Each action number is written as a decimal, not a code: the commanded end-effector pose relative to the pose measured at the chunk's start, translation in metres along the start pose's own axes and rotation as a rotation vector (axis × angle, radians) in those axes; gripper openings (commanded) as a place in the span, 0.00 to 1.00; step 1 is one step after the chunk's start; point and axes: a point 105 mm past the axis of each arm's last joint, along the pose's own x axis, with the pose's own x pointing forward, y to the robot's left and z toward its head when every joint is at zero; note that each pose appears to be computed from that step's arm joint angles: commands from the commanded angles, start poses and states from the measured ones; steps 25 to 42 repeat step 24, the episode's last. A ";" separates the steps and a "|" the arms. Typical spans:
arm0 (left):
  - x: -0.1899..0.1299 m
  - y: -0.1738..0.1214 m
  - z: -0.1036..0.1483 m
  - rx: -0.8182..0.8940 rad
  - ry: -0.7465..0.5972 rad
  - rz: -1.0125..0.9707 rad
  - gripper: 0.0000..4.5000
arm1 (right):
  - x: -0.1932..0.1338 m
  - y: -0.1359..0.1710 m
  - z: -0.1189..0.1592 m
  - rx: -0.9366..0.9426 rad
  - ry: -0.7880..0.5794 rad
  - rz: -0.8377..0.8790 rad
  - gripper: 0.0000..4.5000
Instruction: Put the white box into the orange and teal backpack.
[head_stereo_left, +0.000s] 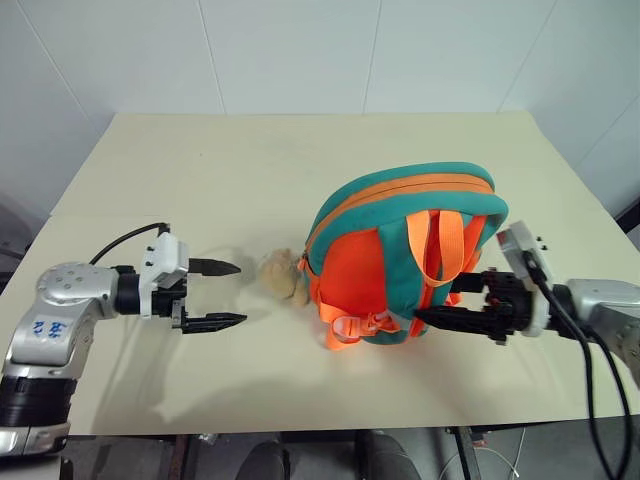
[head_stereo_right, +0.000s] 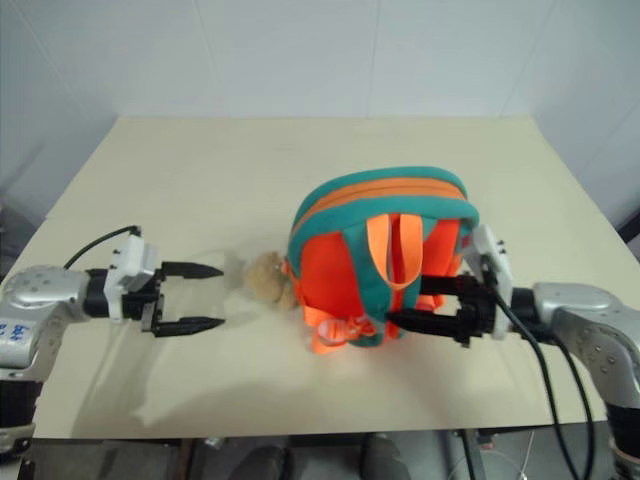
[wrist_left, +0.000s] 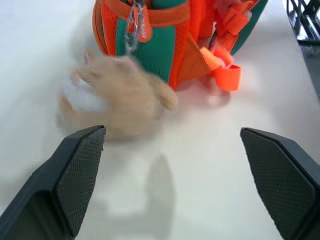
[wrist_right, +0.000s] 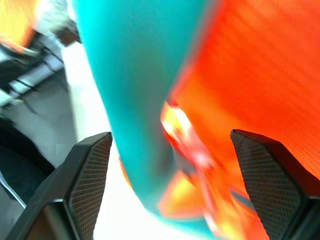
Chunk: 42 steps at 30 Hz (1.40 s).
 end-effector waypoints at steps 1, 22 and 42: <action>0.003 -0.009 0.008 0.029 -0.070 0.019 1.00 | -0.021 -0.008 0.008 -0.108 -0.017 -0.080 1.00; 0.001 -0.046 0.002 0.094 -0.130 -0.047 1.00 | -0.065 -0.059 -0.028 -0.381 0.170 -0.125 1.00; 0.000 -0.046 0.003 0.095 -0.135 -0.037 1.00 | -0.062 -0.061 -0.027 -0.371 0.165 -0.115 1.00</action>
